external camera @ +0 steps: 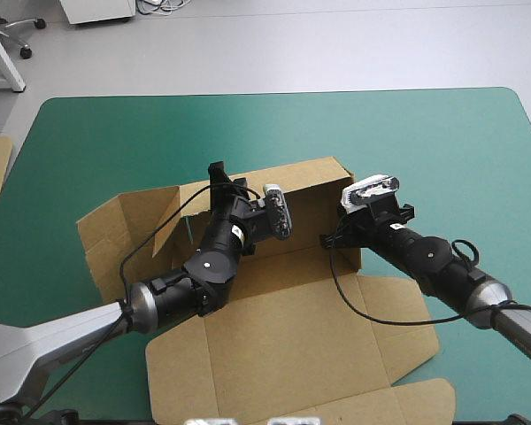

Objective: Fold the box

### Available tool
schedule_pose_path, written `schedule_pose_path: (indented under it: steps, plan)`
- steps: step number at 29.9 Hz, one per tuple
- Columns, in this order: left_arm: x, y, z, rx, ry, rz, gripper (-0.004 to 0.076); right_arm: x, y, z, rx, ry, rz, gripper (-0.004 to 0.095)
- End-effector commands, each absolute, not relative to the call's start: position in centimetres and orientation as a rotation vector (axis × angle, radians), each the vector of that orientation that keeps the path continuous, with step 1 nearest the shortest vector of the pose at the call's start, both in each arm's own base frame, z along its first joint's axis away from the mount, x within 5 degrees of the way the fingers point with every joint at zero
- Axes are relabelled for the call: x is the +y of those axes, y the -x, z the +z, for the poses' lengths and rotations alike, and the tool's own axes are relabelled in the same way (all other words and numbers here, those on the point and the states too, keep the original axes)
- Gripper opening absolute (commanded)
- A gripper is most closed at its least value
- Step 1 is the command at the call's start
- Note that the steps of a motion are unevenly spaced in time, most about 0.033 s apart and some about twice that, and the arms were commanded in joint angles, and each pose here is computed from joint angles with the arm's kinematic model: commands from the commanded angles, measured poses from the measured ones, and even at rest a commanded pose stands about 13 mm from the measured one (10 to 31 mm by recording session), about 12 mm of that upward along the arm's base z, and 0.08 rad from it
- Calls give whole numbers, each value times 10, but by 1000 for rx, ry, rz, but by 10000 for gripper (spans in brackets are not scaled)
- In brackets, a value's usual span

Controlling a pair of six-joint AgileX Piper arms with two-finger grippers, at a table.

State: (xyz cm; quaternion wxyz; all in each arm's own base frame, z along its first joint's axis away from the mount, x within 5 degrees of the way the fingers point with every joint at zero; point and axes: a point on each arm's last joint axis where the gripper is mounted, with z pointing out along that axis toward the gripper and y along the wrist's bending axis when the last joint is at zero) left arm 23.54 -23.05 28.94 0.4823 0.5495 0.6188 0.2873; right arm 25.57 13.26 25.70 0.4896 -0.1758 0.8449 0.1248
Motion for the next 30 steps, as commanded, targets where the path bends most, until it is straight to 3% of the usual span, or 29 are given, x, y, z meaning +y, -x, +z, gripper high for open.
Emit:
schedule_pose_path:
  steps: [1, 6, 17, 21, 24, 30]
  plan:
    - [-235, -225, 318, 1429, -1273, 667, 182, 138, -254, 271, 2012, 462, 347, -14]
    - [-236, -216, 321, 1445, -1251, 688, 308, 137, -254, 271, 2011, 450, 343, -14]
    - [-245, -173, 337, 1415, -1193, 735, 305, 137, -254, 271, 2011, 450, 343, -14]
    - [-241, -163, 345, 1420, -1150, 773, 195, 137, -254, 271, 2011, 450, 343, -14]
    - [-239, -158, 353, 1468, -1133, 714, 4, 137, -254, 271, 2011, 450, 343, -14]
    - [-240, -147, 385, 1701, -1165, 404, -6, 138, -254, 271, 2013, 454, 348, -14]
